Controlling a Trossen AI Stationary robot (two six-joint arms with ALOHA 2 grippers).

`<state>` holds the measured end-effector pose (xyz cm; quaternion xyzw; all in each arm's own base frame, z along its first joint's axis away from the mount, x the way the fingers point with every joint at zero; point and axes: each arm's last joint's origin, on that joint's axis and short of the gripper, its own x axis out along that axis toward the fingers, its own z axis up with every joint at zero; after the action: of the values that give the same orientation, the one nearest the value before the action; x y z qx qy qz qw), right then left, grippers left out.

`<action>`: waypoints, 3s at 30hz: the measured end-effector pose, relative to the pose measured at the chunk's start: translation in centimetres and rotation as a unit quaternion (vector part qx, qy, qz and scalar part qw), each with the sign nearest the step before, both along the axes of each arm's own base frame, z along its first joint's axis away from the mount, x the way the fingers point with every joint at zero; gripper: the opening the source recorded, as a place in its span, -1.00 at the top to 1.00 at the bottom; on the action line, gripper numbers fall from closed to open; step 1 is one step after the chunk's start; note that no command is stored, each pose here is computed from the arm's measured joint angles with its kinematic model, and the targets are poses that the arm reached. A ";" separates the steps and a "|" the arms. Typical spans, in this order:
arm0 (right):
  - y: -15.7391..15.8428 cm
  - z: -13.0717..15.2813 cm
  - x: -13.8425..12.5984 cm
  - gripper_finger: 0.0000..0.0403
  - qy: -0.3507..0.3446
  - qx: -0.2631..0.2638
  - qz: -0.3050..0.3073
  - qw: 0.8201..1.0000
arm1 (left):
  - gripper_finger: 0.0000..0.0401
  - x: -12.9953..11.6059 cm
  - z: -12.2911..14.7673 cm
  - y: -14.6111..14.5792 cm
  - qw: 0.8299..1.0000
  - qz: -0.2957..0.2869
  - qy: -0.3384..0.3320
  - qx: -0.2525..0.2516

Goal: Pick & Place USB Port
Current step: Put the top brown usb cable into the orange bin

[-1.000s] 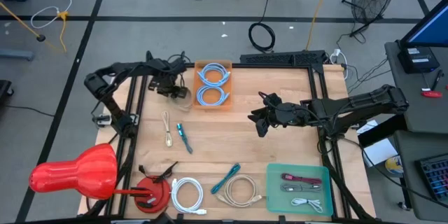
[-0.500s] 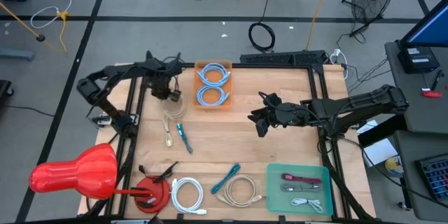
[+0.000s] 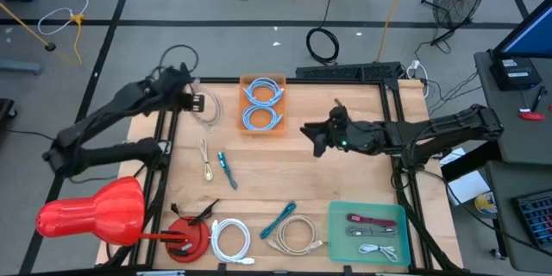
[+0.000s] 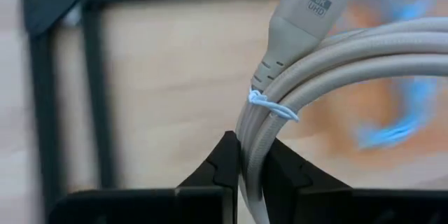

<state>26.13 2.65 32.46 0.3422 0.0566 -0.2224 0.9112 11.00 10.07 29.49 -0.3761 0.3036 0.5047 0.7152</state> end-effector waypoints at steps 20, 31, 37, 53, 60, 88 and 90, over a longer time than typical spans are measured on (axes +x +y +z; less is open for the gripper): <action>0.3 0.5 5.5 0.38 -0.175 -0.146 -0.089 0.970 | 0.84 12.1 7.6 -3.8 0.912 0.013 -0.377 0.165; 0.0 0.8 5.3 0.38 -0.162 -0.178 -0.102 0.965 | 0.84 18.1 9.4 -5.8 0.937 -0.081 -0.299 0.161; 0.2 0.7 5.3 0.38 -0.161 -0.178 -0.098 0.966 | 0.84 17.8 10.0 -5.9 0.946 -0.089 -0.261 0.172; 1.1 1.3 5.2 0.38 -0.208 -0.172 -0.045 0.962 | 0.84 17.6 9.4 -5.6 0.954 -0.105 -0.232 0.160; 0.5 0.7 5.5 0.38 -0.198 -0.133 -0.034 0.970 | 0.84 17.6 9.4 -5.6 0.954 -0.104 -0.231 0.160; 0.2 2.3 3.3 0.88 -0.167 -0.135 -0.023 0.976 | 0.64 17.5 9.6 -10.4 0.936 -0.222 -0.249 0.115; -0.1 2.7 2.3 0.88 -0.153 -0.120 -0.024 0.981 | 0.51 17.1 9.6 -11.0 0.933 -0.248 -0.236 0.111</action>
<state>28.46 2.54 35.15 0.2611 -0.1187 -0.1947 0.9380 28.11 -0.89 39.08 -0.3157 0.1521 0.2389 0.9056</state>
